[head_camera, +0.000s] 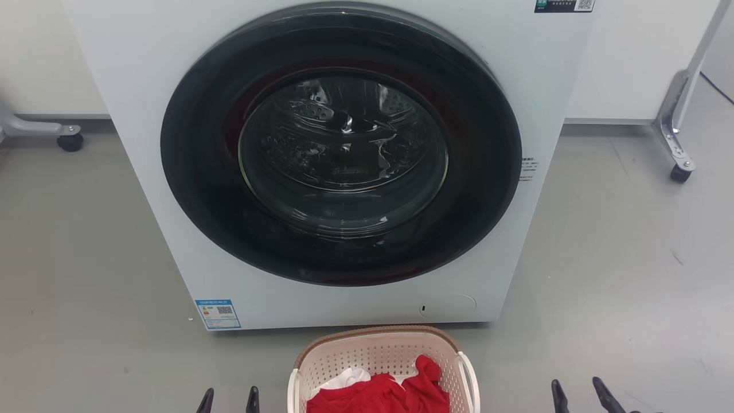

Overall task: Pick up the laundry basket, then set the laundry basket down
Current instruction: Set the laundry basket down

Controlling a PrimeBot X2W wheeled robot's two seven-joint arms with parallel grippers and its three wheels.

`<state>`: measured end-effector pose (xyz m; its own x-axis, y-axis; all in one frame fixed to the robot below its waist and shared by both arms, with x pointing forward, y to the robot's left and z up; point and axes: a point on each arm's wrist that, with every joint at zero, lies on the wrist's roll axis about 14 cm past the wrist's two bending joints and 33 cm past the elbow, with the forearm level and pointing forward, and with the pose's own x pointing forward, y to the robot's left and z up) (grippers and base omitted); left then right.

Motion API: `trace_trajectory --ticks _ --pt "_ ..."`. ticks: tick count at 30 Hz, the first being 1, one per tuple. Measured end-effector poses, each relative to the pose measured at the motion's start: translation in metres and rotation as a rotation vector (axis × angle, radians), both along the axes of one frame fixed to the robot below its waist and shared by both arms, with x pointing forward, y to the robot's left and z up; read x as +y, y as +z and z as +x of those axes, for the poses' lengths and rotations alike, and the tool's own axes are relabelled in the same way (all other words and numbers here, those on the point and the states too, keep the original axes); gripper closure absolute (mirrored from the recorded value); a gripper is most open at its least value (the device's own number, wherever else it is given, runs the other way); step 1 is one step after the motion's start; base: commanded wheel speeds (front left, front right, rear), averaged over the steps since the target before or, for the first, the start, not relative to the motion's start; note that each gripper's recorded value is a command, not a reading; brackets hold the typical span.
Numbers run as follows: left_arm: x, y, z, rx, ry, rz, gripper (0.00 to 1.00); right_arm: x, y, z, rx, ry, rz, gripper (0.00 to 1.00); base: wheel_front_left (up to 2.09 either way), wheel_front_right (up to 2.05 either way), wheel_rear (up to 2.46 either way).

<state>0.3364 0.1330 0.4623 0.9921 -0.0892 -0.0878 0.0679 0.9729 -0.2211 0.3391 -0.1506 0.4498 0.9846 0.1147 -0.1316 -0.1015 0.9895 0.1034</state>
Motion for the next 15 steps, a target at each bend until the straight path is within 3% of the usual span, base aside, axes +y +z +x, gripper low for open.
trace_trajectory --ticks 15 --pt "0.007 0.004 -0.002 -0.018 0.034 0.018 0.00 -0.008 0.012 -0.003 -0.050 -0.047 -0.019 0.00 0.00 0.00 0.00"
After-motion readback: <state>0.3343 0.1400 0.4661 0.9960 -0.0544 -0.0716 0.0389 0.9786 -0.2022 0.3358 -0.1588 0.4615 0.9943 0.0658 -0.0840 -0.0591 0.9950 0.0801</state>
